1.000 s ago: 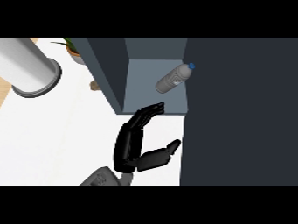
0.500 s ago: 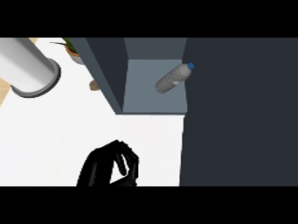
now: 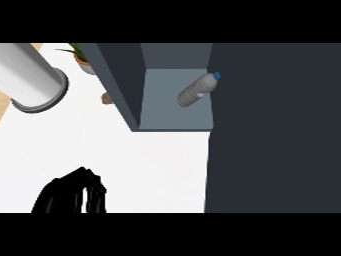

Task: Pick up the bottled water, place it into the cabinet and close the cabinet

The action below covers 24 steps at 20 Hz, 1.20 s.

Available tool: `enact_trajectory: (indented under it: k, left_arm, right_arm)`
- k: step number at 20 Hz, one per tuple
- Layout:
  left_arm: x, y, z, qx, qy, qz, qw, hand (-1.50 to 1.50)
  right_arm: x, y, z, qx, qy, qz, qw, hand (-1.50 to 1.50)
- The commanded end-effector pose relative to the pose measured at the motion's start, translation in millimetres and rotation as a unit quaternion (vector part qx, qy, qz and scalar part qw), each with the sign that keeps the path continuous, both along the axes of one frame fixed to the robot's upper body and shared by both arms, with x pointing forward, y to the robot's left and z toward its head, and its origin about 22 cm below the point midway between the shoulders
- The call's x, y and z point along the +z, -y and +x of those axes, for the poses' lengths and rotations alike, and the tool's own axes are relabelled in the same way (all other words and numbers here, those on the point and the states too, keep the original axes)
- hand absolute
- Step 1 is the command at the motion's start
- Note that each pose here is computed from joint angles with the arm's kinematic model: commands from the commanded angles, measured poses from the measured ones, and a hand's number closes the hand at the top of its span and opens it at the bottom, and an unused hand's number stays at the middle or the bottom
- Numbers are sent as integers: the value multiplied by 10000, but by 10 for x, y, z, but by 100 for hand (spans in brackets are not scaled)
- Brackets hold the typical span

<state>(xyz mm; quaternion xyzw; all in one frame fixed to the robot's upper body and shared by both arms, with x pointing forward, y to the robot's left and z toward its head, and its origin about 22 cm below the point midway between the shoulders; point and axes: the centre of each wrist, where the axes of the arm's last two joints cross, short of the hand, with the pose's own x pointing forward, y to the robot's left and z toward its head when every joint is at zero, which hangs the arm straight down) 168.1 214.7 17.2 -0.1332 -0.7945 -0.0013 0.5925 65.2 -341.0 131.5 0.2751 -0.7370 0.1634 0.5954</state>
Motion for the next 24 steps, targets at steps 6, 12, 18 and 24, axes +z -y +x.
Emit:
enact_trajectory:
  k: [6, 12, 18, 24]
  left_arm:
    - [283, -564, -48, 165, 260, -139, 9994, -150]
    - [416, -859, -88, 510, 207, 5, 9985, -150]
    - [473, -1010, -187, 404, 159, -25, 9991, -150]
    - [491, -1127, -264, 445, 17, -39, 9990, -150]
  right_arm:
    - [515, -517, -140, 800, 800, -790, 9904, 150]
    - [531, -600, -128, 1285, 782, -868, 9848, 150]
    - [521, -695, -11, 1699, 888, -867, 9776, 150]
    - [536, -776, 150, 2185, 1019, -1067, 9646, 150]
